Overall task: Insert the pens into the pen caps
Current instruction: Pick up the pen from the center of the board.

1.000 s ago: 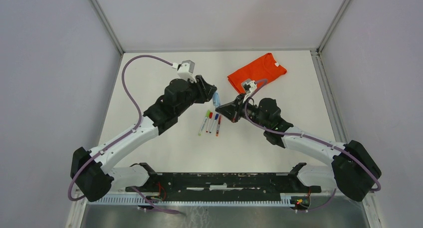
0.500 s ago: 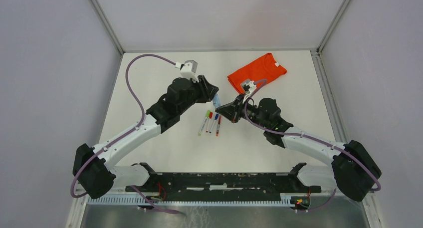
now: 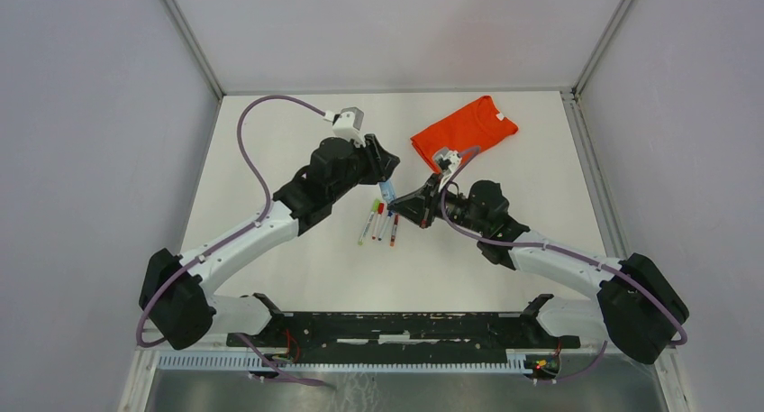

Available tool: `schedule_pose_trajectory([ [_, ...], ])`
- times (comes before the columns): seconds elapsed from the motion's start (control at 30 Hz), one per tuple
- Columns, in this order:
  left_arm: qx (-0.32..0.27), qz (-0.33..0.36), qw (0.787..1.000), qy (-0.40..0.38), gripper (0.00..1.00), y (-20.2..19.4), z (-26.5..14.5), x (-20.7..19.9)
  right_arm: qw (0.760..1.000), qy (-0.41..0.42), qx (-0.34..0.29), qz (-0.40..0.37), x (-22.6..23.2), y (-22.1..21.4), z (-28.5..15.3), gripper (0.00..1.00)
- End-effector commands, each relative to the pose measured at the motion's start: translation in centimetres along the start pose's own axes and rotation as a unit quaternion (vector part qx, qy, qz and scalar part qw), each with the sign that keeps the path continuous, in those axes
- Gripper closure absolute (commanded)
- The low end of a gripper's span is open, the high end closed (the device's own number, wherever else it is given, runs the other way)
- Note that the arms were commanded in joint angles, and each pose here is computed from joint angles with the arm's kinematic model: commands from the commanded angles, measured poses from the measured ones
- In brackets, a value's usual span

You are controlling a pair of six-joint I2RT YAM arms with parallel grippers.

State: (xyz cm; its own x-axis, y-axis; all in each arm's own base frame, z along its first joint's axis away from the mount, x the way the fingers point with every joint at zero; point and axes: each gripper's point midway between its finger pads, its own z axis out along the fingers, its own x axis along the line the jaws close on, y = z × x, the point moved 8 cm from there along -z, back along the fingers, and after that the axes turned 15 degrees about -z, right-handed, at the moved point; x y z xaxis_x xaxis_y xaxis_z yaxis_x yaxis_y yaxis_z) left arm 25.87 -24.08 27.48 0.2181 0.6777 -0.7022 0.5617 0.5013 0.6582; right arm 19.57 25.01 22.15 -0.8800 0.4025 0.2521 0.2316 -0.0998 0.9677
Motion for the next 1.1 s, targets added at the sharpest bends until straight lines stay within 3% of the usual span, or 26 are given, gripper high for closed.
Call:
schedule_pose_trajectory([
  [0.0,0.012,0.034,0.999,0.011,0.54,-0.2,0.8,0.7,0.989,0.07,-0.113,-0.064,2.3,5.0,-0.4,1.0],
  [1.07,0.035,0.029,0.999,0.007,0.52,-0.7,3.7,1.5,0.981,0.127,-0.113,-0.094,3.2,4.9,-0.5,1.0],
])
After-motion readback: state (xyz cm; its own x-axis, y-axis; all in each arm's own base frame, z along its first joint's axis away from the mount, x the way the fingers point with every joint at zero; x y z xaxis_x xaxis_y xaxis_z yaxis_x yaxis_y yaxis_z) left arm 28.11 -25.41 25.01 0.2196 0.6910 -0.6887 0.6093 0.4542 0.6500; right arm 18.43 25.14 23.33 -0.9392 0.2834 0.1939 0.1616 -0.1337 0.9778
